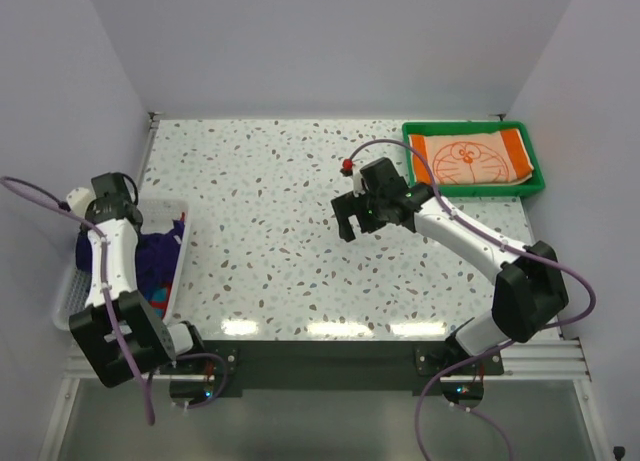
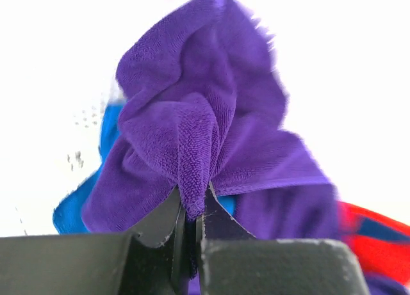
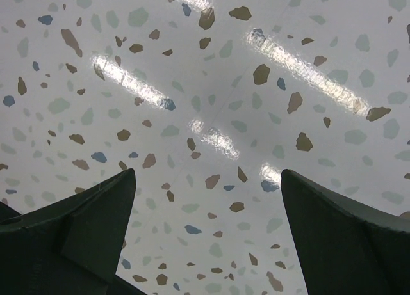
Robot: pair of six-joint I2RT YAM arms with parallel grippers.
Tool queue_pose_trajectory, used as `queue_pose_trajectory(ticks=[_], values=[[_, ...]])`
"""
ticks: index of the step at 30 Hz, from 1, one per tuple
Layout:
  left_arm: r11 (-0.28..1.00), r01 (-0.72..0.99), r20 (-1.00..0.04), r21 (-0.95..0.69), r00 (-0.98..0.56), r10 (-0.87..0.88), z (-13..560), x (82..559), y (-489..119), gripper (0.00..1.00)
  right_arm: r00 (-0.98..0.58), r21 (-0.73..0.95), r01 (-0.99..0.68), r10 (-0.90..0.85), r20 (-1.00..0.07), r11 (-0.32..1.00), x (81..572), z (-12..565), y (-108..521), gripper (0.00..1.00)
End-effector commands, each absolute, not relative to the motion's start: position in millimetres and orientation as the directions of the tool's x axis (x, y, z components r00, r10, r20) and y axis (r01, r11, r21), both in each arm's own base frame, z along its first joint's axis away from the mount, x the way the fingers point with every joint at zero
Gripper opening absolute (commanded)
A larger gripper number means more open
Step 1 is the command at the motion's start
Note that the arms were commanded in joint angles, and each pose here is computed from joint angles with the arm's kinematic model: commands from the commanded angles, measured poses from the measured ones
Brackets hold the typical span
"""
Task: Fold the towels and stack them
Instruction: Grab crumpled towel
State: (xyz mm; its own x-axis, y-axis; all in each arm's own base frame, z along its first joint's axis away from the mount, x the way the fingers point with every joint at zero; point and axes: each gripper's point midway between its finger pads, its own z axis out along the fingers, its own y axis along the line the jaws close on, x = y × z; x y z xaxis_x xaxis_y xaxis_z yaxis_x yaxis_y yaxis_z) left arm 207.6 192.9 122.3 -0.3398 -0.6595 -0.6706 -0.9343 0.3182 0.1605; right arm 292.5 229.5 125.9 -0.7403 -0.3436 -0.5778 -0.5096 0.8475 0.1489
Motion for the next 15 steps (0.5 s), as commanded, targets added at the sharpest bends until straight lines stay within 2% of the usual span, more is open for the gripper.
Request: queue_pose_trajectory(ticks=[1,6,8,10,11,13,15], values=[[0.344,-0.938,-0.841,0.043,-0.220,-0.495,213.1,240.3,195.5,0.00,-0.725,0.128,-0.511,-0.346,-0.595,0.850,300.4,133.0,230.9,0.99],[0.470,-0.882,-0.891,-0.042,-0.179,-0.417,279.0,279.1,173.3,0.00,-0.725,0.126,-0.493,-0.328,-0.606,0.861,302.4,139.4,230.3,0.99],[0.607,-0.789,-0.902,-0.094,-0.191,-0.388,305.5,310.7,142.0,0.00,-0.717,0.124,-0.476,-0.303,-0.627,0.871,304.3,148.9,228.5,0.98],[0.757,-0.640,-0.903,-0.134,-0.236,-0.359,319.2,343.6,92.1,0.00,-0.705,0.119,-0.463,-0.283,-0.650,0.878,307.1,157.6,226.9,0.98],[0.800,-0.575,-0.917,-0.171,-0.204,-0.343,339.5,357.3,74.4,0.00,-0.695,0.122,-0.463,-0.274,-0.665,0.878,307.7,164.6,227.1,0.98],[0.897,-0.395,-0.921,-0.199,-0.237,-0.309,354.0,377.2,16.4,0.00,-0.671,0.131,-0.464,-0.251,-0.698,0.876,306.8,181.3,227.1,0.98],[0.935,-0.269,-0.932,-0.232,-0.215,-0.293,380.9,392.1,-20.2,0.00,-0.643,0.105,-0.428,-0.221,-0.733,0.898,312.8,196.9,218.9,0.99]])
